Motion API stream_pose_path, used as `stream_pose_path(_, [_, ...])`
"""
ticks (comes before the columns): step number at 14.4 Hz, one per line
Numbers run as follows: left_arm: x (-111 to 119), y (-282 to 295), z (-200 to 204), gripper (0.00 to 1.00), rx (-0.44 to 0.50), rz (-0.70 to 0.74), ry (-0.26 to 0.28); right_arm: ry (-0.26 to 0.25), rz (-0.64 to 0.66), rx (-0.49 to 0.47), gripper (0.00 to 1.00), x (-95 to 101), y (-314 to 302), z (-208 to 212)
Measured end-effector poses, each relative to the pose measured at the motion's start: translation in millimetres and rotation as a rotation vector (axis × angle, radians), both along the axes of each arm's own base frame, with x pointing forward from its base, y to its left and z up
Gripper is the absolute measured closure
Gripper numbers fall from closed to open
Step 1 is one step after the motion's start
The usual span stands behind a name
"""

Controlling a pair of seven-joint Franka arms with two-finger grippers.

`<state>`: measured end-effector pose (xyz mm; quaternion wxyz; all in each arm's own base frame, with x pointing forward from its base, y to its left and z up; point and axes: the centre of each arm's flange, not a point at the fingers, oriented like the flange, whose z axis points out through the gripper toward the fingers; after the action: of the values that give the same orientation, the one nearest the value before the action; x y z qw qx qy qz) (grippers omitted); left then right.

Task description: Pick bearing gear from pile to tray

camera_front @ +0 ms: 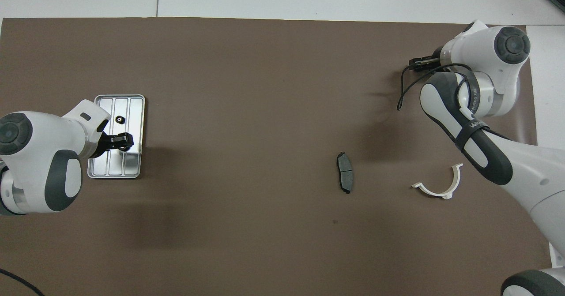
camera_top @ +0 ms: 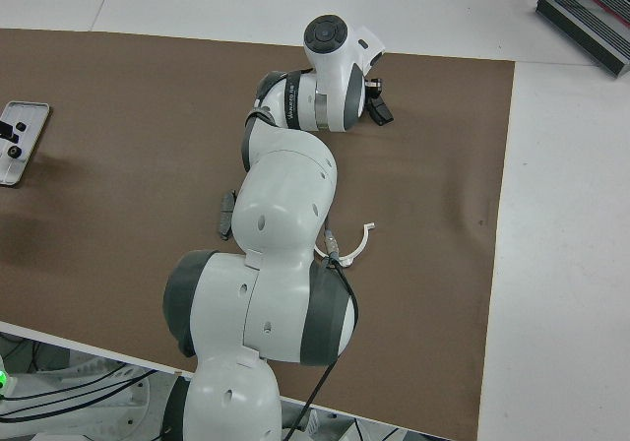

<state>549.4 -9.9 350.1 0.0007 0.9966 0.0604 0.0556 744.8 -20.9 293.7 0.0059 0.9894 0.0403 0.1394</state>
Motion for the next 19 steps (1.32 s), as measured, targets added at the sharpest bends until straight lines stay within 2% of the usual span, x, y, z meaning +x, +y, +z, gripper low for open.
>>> stream_pose_path(4, [16,-10,57,0.0,0.006,-0.017,0.044,0.008,-0.017,0.008,0.49,-0.9,4,-5])
stream_pose_path(7, [23,-17,107,0.0,0.011,-0.028,0.045,0.01,-0.017,0.008,0.53,-1.1,4,-6])
stream_pose_path(9, [20,-18,134,0.0,0.017,-0.046,0.034,0.01,-0.018,0.009,0.65,-1.0,4,-6])
stream_pose_path(12, [3,-18,170,0.0,0.038,-0.173,0.061,0.01,-0.018,0.009,0.65,-1.0,4,-6])
stream_pose_path(15, [-7,-17,199,0.0,0.044,-0.221,0.091,0.008,-0.014,0.01,0.65,-0.6,7,-5])
stream_pose_path(19, [-7,-17,199,0.0,0.044,-0.223,0.099,-0.002,0.051,0.015,0.65,0.4,56,1])
